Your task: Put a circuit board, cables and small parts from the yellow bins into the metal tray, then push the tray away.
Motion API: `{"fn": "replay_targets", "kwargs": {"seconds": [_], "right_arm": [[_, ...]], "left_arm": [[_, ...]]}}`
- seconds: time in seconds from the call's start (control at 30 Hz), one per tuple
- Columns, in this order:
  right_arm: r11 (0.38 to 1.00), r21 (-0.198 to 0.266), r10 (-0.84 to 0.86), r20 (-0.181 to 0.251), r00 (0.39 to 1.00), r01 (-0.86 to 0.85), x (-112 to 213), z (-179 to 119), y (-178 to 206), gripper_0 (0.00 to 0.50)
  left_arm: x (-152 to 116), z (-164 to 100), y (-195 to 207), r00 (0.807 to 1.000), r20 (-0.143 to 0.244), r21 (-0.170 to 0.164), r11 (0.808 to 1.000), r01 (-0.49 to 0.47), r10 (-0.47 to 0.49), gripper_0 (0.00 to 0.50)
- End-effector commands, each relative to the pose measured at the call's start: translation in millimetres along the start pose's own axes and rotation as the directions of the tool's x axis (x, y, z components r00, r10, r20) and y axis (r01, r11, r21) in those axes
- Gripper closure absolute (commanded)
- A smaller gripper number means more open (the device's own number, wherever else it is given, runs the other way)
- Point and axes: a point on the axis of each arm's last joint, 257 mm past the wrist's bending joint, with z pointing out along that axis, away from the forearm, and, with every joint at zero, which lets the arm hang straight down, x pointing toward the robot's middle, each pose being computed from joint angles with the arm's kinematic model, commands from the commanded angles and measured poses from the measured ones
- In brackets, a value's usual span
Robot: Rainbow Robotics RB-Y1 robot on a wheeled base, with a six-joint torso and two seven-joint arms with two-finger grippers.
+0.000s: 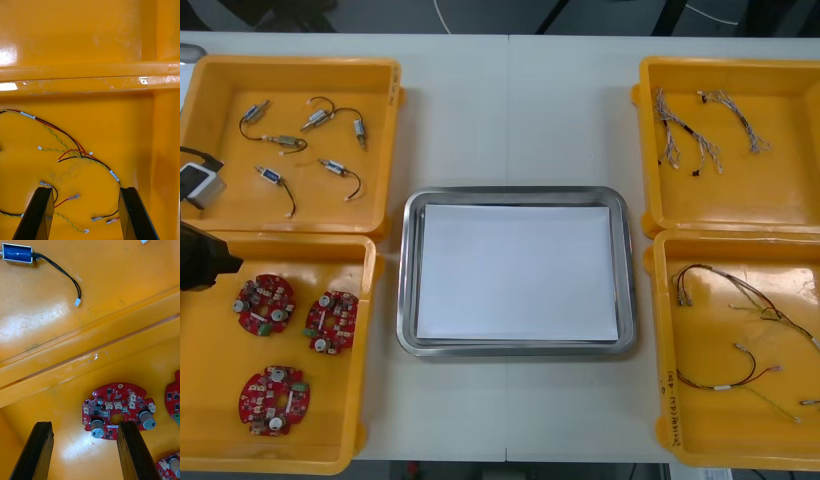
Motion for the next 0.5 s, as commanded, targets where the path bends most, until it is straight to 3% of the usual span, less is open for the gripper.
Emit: {"fn": "replay_targets", "kwargs": {"seconds": [0.03, 0.23, 0.37, 0.5], "right_arm": [[0.995, 0.014, -0.101, -0.008, 0.995, 0.101, 5, 0, -26, 0.0], [0.989, -0.019, -0.149, -0.052, 0.988, 0.148, 17, 17, -36, 0.0], [0.982, -0.007, -0.19, -0.073, 0.979, 0.19, 22, 25, -37, 0.0], [0.971, 0.013, -0.235, -0.111, 0.966, 0.238, 32, 33, -38, 0.0]], "left_arm": [[16, 1, 12, 0.998, 0.007, -0.028, 0.997, -0.069, 0.07, 0.0], [23, 13, 7, 0.994, 0.04, -0.034, 0.994, -0.104, 0.105, 0.0], [32, 27, 6, 0.993, 0.06, -0.034, 0.994, -0.102, 0.104, 0.0], [42, 37, 6, 0.993, 0.052, -0.029, 0.994, -0.103, 0.104, 0.0]]}}
